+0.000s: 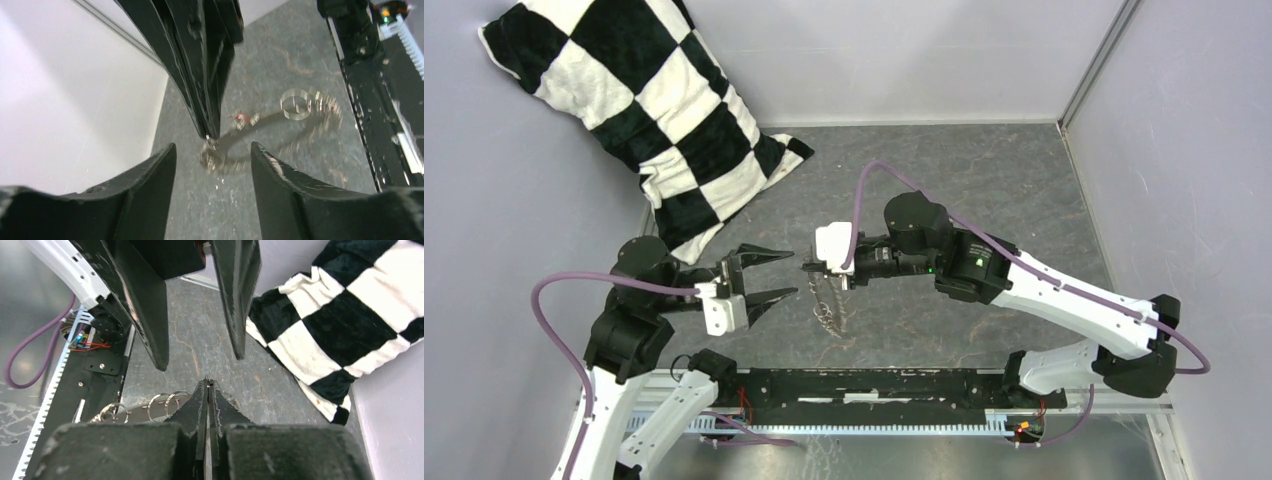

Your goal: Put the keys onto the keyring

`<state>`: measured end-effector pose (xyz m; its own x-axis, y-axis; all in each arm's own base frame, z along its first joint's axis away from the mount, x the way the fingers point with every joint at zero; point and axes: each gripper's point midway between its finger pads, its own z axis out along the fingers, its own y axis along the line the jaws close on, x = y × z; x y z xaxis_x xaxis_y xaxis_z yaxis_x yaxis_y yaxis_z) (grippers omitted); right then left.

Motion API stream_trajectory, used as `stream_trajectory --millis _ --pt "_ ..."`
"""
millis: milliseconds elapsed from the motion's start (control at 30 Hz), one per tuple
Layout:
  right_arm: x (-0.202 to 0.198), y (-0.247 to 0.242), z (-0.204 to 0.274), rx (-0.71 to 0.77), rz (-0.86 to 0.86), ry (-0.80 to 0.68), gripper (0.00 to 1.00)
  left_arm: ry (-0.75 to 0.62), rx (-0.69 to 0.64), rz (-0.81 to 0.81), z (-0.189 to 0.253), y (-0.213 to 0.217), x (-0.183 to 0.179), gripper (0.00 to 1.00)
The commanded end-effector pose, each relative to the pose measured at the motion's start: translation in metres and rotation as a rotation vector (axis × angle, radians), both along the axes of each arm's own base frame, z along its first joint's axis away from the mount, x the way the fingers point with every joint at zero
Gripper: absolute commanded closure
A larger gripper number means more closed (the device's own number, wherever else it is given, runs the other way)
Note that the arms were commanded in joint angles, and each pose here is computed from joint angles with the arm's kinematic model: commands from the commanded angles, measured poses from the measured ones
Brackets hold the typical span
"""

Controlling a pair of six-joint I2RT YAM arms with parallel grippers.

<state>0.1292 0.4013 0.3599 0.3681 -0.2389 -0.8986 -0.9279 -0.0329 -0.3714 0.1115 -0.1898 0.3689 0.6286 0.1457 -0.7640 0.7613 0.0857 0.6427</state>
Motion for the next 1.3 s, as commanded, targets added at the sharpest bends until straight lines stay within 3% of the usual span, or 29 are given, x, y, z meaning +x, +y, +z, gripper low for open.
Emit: stream_trajectory --millis 0,133,367,567,733,867,1000,1133,1167,1267 --pt "-0.02 -0.008 0.041 0.125 0.088 -0.054 0.99 -0.054 0.13 0.029 -0.025 0.008 0.007 0.3" --pt "-0.032 -0.007 0.044 0.131 0.162 -0.025 0.99 -0.08 0.145 0.002 -0.027 0.005 0.011 0.03" --pt "-0.053 -0.006 0.054 0.159 0.311 0.031 0.99 -0.084 0.079 -0.065 -0.002 -0.007 0.011 0.03" --pt "-0.061 -0.001 0.066 0.197 0.398 0.07 0.99 0.048 0.068 -0.217 -0.008 -0.018 -0.013 0.19" --pt "-0.07 0.006 0.07 0.207 0.469 0.109 0.99 0.081 0.068 -0.259 -0.006 -0.024 -0.015 0.29" --pt "-0.072 0.009 0.073 0.204 0.498 0.119 0.99 0.134 0.051 -0.284 -0.001 -0.027 -0.019 0.51" --pt "-0.064 0.006 0.074 0.209 0.455 0.1 0.99 0.192 0.028 -0.257 0.009 -0.027 -0.019 0.81" --pt "-0.054 -0.002 0.08 0.249 0.4 0.087 0.99 0.231 0.035 -0.249 0.009 -0.025 -0.023 0.96" --pt "-0.048 -0.003 0.082 0.257 0.366 0.086 0.94 0.242 0.035 -0.243 0.01 -0.025 -0.022 0.98" --pt "-0.019 -0.011 0.088 0.285 0.197 0.067 0.67 0.273 0.03 -0.217 0.016 -0.024 -0.021 0.98"
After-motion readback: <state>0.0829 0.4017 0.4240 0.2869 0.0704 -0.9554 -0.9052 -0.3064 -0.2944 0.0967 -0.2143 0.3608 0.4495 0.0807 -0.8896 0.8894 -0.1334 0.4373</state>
